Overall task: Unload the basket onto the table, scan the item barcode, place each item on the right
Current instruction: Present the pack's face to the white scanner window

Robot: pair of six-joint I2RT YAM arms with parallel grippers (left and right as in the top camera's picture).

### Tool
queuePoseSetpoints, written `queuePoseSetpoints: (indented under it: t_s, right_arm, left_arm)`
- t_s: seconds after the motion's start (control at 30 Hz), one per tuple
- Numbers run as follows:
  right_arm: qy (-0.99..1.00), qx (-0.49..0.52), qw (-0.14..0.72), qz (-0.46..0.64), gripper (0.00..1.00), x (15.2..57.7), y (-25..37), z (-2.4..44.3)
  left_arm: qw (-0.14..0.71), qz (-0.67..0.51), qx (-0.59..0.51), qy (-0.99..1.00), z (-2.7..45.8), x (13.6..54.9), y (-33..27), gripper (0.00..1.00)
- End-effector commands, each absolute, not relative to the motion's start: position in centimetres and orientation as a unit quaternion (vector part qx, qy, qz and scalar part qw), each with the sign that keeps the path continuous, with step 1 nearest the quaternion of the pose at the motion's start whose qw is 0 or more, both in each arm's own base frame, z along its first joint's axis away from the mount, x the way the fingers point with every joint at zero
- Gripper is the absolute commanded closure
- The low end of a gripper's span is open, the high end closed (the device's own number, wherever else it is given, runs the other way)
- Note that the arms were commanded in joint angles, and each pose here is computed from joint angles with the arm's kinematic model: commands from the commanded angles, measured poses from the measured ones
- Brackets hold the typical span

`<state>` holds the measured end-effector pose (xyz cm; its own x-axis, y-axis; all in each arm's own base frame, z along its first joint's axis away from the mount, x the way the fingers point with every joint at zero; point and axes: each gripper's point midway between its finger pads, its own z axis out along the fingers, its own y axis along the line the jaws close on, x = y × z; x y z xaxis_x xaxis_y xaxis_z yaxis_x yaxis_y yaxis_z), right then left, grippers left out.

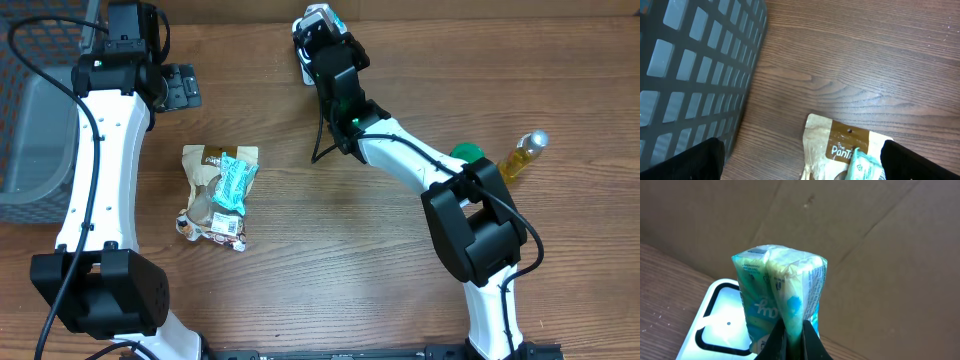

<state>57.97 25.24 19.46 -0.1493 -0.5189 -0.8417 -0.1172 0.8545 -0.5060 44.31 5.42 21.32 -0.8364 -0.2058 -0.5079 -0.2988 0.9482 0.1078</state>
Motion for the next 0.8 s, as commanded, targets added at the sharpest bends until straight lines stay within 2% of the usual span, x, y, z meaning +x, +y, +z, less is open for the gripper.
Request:
queuePoseSetpoints:
  t_s: [0.0,0.33,0.77]
  right_arm:
    - [0.731,-0.221,0.629,-0.144,0.96,58.5,25.4,20.7]
    - [0.722,-0.261,0.615,-0.18,0.96,59.7,25.5,16.1]
    - [0.732,-0.225,0.622,-0.166,0.96,60.4,24.4,15.2]
  left_arm:
    - [0.27,0.095,-0.126,0.95,22.7,44.4,5.4,0.01]
    - [0.27,0.095,-0.126,0.95,22.7,44.4,5.4,0.01]
    - [0.27,0.095,-0.126,0.95,22.7,44.4,5.4,0.01]
